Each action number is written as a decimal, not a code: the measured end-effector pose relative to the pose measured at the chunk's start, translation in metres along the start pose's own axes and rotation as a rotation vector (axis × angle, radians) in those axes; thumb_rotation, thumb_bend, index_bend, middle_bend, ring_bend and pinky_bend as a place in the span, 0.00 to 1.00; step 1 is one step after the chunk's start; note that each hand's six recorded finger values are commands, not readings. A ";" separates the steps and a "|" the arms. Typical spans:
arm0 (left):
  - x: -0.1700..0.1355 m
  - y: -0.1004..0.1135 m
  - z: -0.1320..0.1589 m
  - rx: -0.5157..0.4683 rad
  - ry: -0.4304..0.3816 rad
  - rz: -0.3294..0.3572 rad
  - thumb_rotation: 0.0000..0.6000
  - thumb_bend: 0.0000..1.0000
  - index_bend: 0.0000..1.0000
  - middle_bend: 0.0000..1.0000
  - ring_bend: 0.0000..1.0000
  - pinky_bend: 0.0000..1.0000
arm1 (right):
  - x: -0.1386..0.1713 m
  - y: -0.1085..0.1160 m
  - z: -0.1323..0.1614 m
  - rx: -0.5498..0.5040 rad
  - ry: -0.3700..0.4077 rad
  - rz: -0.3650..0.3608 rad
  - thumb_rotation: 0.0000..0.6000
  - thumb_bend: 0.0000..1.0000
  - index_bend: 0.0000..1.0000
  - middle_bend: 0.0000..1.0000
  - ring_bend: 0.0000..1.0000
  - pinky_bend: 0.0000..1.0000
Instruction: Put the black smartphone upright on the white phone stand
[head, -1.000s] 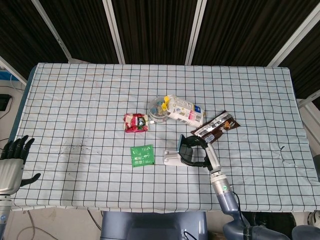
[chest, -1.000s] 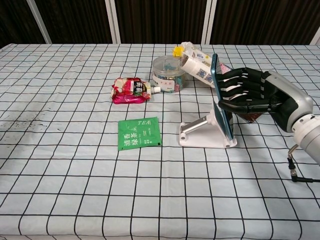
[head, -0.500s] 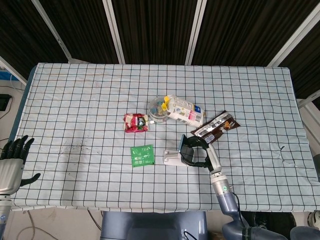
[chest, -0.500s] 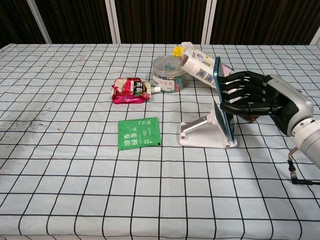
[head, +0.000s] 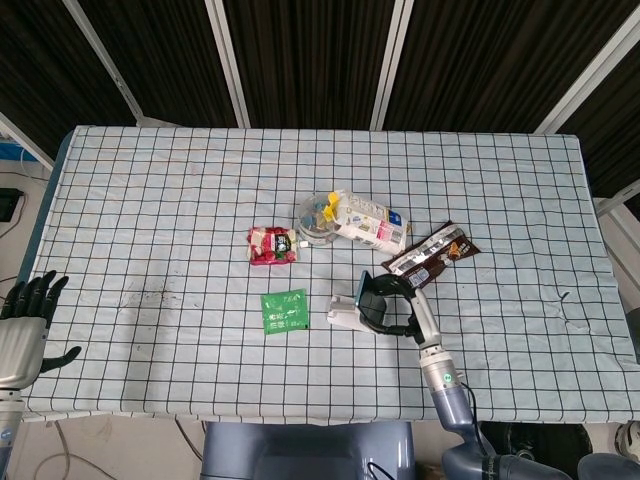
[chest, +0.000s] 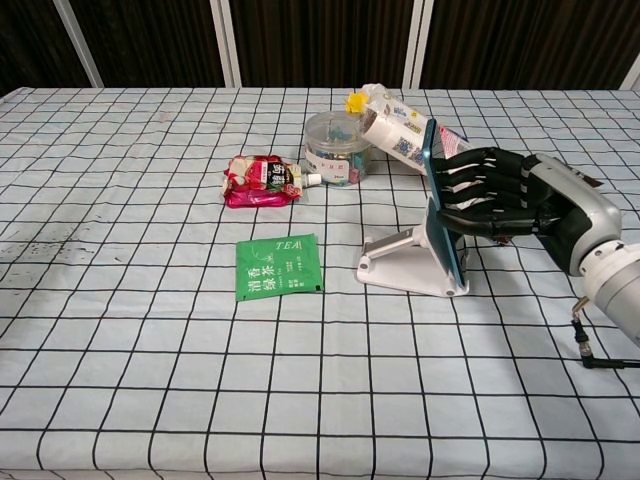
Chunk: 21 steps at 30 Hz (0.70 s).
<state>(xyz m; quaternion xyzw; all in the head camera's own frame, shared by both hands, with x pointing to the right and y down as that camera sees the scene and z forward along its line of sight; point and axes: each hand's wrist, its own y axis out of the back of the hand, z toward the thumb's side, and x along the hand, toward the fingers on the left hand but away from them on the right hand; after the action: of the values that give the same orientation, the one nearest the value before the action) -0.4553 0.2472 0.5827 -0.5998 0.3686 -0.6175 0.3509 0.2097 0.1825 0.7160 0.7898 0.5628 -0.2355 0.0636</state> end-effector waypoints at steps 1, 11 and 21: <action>0.000 0.000 0.000 -0.001 0.000 0.000 1.00 0.00 0.00 0.00 0.00 0.00 | 0.000 0.000 0.001 -0.001 0.003 -0.002 1.00 0.35 0.59 0.51 0.33 0.38; 0.000 0.000 0.000 -0.005 0.001 -0.001 1.00 0.00 0.00 0.00 0.00 0.00 | 0.001 -0.003 -0.003 0.007 -0.008 -0.002 1.00 0.35 0.59 0.51 0.33 0.38; 0.000 0.001 0.000 -0.007 0.003 -0.001 1.00 0.00 0.00 0.00 0.00 0.00 | 0.001 -0.002 -0.005 0.032 -0.009 -0.010 1.00 0.34 0.56 0.49 0.31 0.34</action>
<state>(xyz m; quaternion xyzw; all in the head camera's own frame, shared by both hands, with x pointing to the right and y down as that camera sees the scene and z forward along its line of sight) -0.4557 0.2466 0.5824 -0.6005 0.3708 -0.6171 0.3478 0.2100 0.1859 0.7205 0.7867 0.5627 -0.2485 0.0523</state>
